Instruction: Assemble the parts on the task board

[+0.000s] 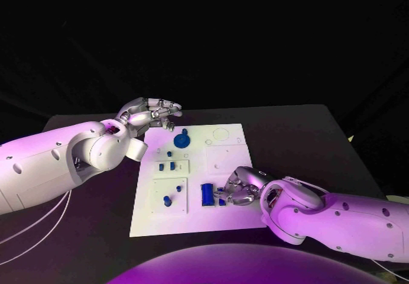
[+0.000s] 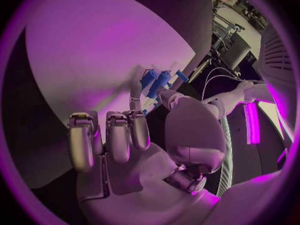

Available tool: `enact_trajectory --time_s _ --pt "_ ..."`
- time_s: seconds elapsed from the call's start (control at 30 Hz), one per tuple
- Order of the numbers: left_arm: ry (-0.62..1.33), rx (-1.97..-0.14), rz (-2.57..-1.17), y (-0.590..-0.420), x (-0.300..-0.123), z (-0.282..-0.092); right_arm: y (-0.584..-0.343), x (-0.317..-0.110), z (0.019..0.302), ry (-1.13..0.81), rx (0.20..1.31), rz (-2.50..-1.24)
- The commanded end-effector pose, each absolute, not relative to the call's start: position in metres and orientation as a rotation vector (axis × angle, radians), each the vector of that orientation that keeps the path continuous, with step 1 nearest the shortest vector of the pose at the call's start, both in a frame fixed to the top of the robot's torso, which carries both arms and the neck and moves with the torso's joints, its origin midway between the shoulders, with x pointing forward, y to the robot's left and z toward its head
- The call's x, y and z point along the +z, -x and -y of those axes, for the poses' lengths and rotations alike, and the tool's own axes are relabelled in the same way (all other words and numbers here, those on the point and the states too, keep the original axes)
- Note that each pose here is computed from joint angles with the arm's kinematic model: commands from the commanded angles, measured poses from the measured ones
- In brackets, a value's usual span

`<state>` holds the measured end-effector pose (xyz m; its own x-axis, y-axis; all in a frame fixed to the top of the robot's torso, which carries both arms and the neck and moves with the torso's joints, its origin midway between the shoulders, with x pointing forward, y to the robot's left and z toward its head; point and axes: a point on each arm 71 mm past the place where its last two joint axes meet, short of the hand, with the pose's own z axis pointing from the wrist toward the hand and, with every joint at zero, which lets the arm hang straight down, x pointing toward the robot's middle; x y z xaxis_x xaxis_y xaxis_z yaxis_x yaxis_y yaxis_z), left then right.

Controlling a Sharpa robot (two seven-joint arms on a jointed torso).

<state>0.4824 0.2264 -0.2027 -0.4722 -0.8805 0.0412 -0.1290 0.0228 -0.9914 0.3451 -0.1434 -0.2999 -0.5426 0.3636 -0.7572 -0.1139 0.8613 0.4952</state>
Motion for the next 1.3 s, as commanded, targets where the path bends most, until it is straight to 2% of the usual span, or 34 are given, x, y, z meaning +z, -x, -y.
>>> enact_trajectory --time_s 0.03,0.73,1.3 --pt "1.031 -1.524 -1.666 -0.482 -0.202 -0.225 -0.343 -0.300 0.146 -0.165 0.622 -2.058" --pt "1.032 -1.521 -1.664 -0.482 -0.202 -0.226 -0.333 -0.297 0.153 -0.135 0.653 -2.118" --pt "1.032 -1.521 -1.665 -0.483 -0.202 -0.226 -0.348 -0.310 0.157 -0.115 0.596 -2.117"
